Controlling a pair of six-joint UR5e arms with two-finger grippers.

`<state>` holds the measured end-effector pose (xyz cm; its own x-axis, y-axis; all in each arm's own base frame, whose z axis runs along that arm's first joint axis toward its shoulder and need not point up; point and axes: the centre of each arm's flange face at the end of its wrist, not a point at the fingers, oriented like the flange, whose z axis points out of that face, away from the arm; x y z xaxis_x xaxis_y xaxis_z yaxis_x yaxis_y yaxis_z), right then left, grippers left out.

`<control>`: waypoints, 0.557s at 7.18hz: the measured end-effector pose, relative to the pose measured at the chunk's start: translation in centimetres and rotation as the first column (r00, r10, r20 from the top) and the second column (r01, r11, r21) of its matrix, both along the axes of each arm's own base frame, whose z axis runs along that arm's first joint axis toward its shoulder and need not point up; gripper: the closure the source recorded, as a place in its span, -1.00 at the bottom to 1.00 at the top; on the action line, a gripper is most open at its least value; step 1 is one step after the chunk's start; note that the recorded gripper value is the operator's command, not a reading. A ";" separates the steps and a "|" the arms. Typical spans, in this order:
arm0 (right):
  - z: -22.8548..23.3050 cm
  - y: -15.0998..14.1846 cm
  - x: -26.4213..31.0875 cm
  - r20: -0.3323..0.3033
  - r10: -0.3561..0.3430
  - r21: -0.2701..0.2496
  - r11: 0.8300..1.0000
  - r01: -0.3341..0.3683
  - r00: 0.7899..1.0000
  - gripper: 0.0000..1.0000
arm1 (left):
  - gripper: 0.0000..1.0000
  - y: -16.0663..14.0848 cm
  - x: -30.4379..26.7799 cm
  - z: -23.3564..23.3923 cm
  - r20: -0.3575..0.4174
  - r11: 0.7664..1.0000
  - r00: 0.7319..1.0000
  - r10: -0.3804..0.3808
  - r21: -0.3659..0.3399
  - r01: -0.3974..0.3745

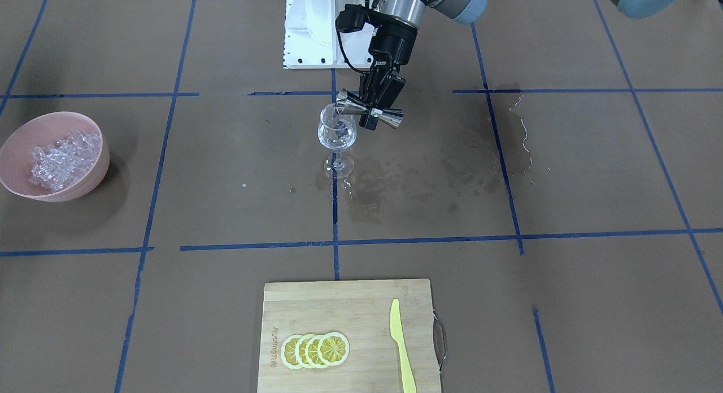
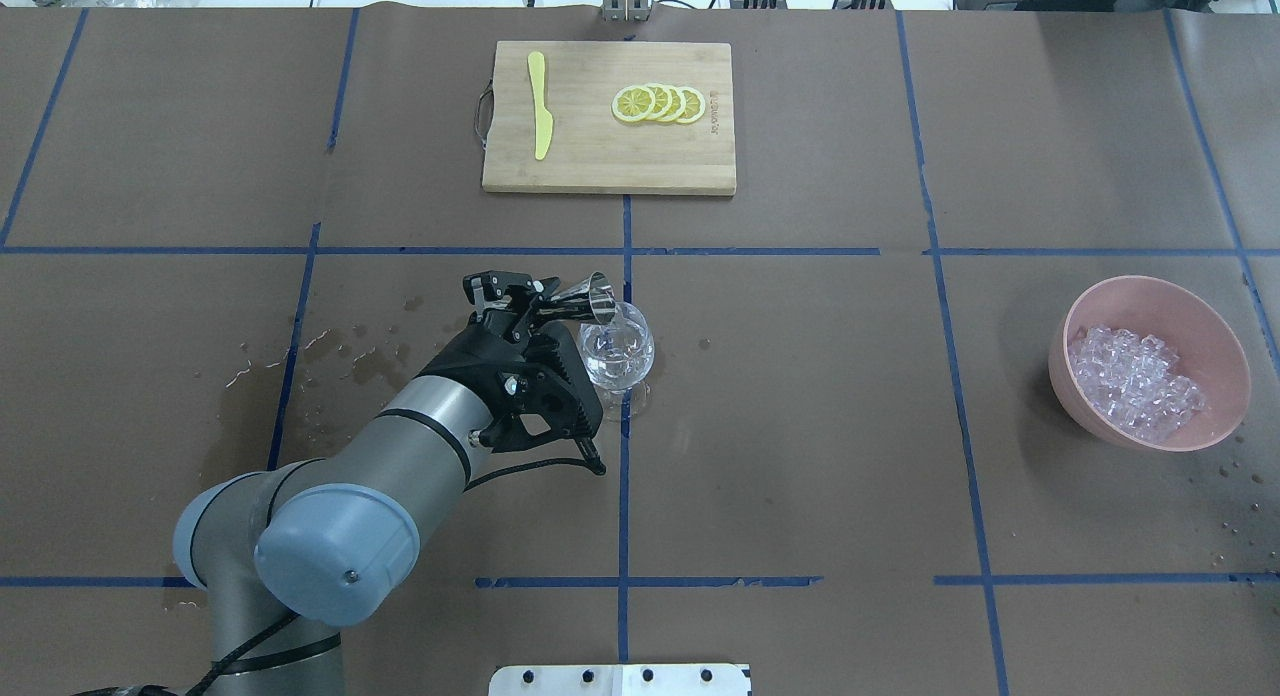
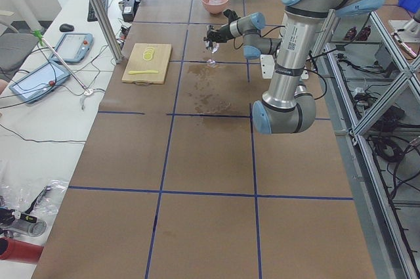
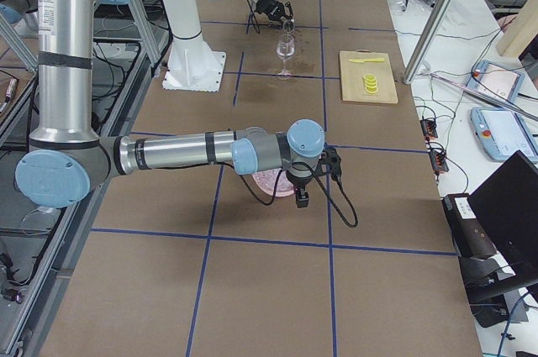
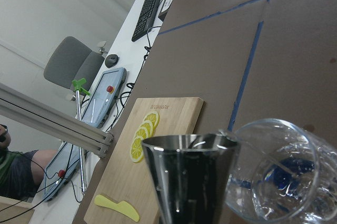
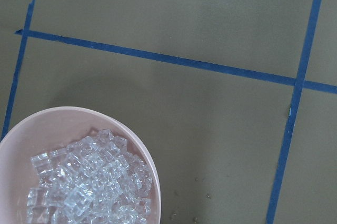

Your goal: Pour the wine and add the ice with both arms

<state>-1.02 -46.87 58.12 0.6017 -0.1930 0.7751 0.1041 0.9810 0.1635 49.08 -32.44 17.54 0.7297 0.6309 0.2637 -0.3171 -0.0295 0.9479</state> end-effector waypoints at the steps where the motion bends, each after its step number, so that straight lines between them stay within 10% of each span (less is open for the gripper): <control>1: 0.0 0.0 0.0 0.000 0.000 0.000 1.000 0.000 1.000 -1.00 | 1.00 -0.1 -0.1 -0.1 0.023 1.000 1.000 0.005 0.001 -0.005; 4: 0.0 0.0 0.0 0.000 0.000 -0.001 1.000 0.000 1.000 -1.00 | 1.00 -0.4 0.3 -0.8 0.094 0.999 0.995 0.039 -0.005 -0.039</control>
